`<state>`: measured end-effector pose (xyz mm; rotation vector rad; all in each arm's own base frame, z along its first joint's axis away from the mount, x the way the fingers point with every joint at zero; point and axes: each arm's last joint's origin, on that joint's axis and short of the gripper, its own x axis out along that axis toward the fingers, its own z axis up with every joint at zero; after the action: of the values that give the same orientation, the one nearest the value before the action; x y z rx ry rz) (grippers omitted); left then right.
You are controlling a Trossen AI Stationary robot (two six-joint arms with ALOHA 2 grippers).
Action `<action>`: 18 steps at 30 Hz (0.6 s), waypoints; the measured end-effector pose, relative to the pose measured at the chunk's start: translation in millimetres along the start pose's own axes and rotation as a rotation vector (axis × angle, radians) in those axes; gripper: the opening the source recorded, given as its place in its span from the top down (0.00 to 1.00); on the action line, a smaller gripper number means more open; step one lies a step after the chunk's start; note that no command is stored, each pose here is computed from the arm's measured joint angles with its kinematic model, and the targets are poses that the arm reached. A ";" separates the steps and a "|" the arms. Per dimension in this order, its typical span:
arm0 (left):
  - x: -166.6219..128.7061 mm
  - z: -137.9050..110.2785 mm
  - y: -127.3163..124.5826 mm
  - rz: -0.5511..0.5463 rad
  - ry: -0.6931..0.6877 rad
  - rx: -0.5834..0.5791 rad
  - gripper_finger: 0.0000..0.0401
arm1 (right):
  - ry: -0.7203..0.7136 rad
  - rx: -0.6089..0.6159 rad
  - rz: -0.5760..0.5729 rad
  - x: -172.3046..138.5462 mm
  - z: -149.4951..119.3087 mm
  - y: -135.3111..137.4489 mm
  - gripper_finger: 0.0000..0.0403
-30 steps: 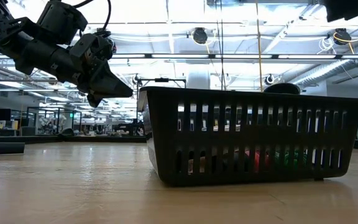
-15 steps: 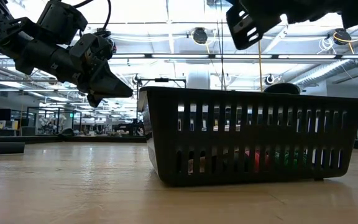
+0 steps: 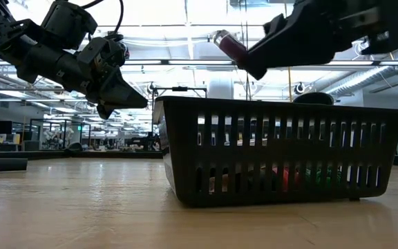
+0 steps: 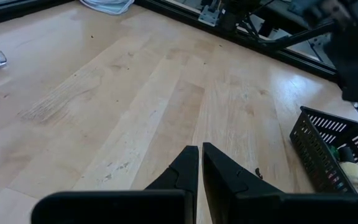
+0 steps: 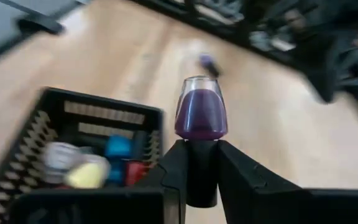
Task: Pick & Place Nail Polish
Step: Put the violet nail polish bottle into the black bin
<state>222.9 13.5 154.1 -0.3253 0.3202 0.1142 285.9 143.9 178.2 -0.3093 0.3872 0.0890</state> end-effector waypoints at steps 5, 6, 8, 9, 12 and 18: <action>0.0 0.0 0.0 0.000 0.000 0.000 0.95 | 0.032 -0.145 -0.241 -6.7 0.9 4.9 0.88; 0.0 0.0 0.1 0.000 0.000 0.000 0.95 | 0.043 -0.174 -0.295 -8.0 1.0 5.1 0.88; 0.0 0.0 0.0 0.000 0.000 0.000 0.95 | 0.068 -0.219 -0.390 -10.2 0.9 4.8 0.88; 0.0 0.0 0.0 0.000 0.000 0.000 0.95 | 0.080 -0.231 -0.436 -11.0 0.8 4.0 0.88; 0.0 0.0 0.0 0.000 0.000 0.000 0.95 | 0.106 -0.250 -0.541 -13.2 0.8 2.6 0.88; 0.0 0.0 0.1 0.000 0.000 0.000 0.95 | 0.138 -0.285 -0.632 -14.5 0.8 -0.2 0.88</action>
<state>222.9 13.6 154.2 -0.3254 0.3202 0.1145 272.9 143.6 184.5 -0.7085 0.3985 -0.5032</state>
